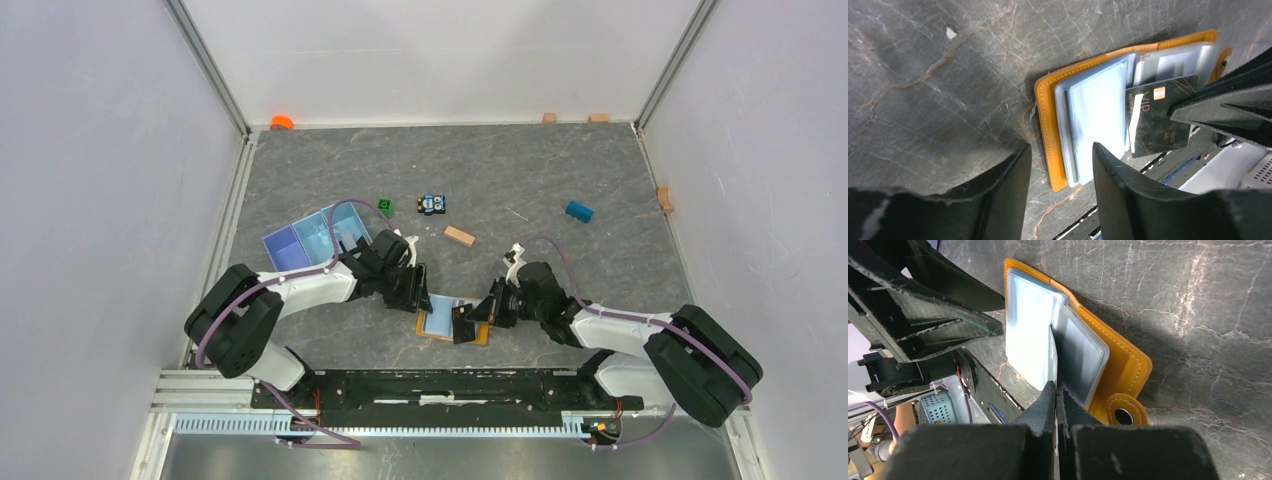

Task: Put the credit cards into the card holder
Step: Insert the credit card into the card holder.

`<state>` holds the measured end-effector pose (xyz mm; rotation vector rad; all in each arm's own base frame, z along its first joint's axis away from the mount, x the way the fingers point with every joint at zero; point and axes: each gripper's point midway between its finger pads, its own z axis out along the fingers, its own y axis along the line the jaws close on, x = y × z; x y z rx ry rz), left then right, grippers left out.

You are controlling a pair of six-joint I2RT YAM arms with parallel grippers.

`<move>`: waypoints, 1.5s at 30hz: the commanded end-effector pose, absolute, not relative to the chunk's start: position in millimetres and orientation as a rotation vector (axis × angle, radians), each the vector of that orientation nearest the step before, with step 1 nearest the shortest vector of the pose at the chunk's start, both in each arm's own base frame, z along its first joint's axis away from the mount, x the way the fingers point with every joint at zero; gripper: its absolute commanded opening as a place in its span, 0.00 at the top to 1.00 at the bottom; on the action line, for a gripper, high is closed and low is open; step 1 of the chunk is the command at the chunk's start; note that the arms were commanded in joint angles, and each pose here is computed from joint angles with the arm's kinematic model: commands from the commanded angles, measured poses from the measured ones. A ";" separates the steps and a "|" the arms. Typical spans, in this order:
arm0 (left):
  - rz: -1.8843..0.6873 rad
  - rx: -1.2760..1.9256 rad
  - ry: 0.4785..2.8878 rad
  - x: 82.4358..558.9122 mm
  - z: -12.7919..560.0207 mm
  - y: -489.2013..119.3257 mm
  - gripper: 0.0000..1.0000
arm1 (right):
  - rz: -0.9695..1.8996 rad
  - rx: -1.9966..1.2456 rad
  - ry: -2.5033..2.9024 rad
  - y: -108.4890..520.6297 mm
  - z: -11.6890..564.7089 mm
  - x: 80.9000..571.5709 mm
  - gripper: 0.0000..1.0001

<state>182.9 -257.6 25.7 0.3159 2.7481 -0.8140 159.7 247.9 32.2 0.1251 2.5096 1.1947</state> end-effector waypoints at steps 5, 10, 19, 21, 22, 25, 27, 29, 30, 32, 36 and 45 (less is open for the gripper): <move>-0.710 0.373 2.768 187.9 4.6 -253.0 0.54 | 1.225 0.174 2.459 248.7 29.9 164.7 1.00; -0.700 0.379 2.789 184.7 -0.7 -252.3 0.59 | 1.191 0.179 2.444 245.9 25.2 169.4 1.00; -0.669 0.378 2.808 183.4 -4.4 -249.4 0.66 | 1.131 0.201 2.407 240.5 20.1 180.0 1.00; -0.660 0.375 2.816 182.6 -6.7 -248.1 0.69 | 1.090 0.204 2.408 236.1 16.9 181.9 1.00; -0.658 0.375 2.819 182.5 -7.2 -248.0 0.69 | 1.071 0.208 2.407 233.8 15.6 183.0 1.00; -0.655 0.370 2.826 181.0 -8.8 -247.4 0.71 | 1.028 0.211 2.402 228.8 12.8 185.6 1.00; -0.655 0.366 2.829 180.4 -9.3 -247.0 0.71 | 1.019 0.213 2.404 227.9 11.6 186.0 1.00; -0.659 0.365 2.829 179.8 -9.1 -247.5 0.71 | 1.018 0.216 2.407 227.3 9.8 185.1 1.00; -0.661 0.367 2.829 179.1 -8.8 -247.9 0.71 | 1.022 0.218 2.409 227.4 9.0 184.5 1.00; -0.663 0.369 2.831 178.3 -9.0 -248.4 0.71 | 1.036 0.215 2.415 229.2 8.5 182.6 1.00; -0.678 0.378 2.831 176.4 -8.9 -250.4 0.72 | 1.062 0.225 2.412 232.2 7.2 177.9 1.00; -0.728 0.364 2.839 170.0 -9.0 -254.1 0.80 | 1.101 0.277 2.399 241.3 6.4 171.5 1.00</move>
